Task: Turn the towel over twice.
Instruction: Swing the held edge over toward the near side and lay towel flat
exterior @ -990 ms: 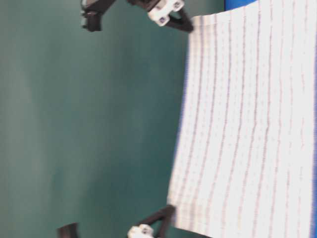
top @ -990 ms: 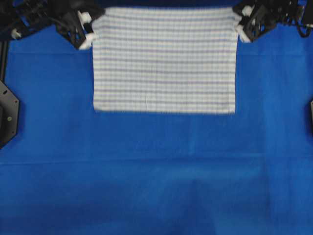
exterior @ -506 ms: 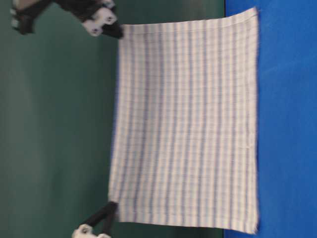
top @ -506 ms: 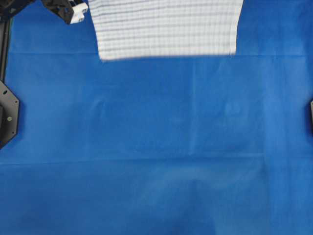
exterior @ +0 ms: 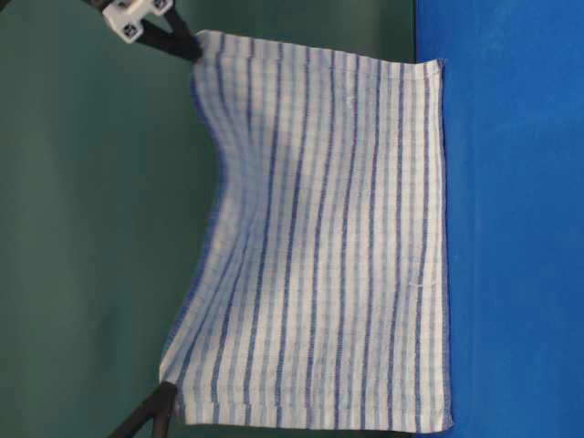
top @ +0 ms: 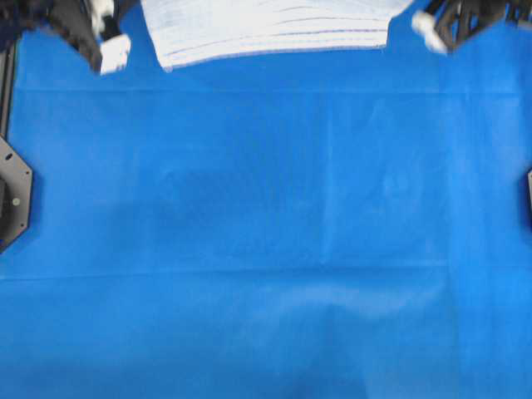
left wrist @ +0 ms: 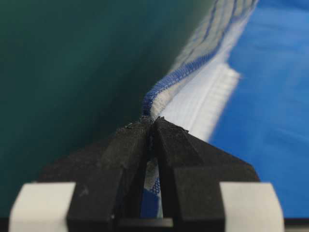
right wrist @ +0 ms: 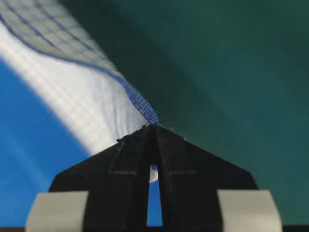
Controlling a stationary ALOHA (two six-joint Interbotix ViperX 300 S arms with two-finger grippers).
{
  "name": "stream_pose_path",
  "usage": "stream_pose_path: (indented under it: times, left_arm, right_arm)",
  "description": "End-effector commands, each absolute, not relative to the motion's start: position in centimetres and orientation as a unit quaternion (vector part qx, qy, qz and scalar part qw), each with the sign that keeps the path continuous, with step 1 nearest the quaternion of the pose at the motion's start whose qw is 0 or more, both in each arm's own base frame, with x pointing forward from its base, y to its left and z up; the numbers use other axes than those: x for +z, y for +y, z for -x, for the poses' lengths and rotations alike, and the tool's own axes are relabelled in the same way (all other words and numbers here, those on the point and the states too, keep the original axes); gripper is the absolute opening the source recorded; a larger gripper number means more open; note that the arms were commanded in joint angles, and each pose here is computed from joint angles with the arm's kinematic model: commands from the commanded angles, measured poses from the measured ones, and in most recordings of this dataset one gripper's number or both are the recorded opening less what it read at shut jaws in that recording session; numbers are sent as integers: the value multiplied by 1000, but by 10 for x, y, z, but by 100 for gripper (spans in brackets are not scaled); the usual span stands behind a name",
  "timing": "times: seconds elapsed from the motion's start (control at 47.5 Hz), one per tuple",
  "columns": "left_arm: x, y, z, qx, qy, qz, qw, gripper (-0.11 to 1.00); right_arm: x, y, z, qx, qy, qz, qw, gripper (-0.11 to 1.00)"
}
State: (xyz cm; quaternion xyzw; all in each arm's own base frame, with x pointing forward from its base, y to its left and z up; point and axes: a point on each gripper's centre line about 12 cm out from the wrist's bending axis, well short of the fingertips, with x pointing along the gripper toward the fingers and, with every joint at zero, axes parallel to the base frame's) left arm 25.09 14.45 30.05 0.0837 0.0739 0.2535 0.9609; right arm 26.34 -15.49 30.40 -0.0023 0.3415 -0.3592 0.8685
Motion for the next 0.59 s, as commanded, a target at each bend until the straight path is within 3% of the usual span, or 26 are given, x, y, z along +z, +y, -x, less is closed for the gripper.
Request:
stream_pose_path:
  times: [0.0, 0.569]
  left_arm:
    - [305, 129, -251, 231, 62, -86, 967, 3]
    - [202, 32, -250, 51, 190, -55, 979, 3]
  right_arm:
    - [305, -131, -266, -340, 358, -9, 870, 5]
    - [230, 0, -265, -237, 441, -80, 862, 5]
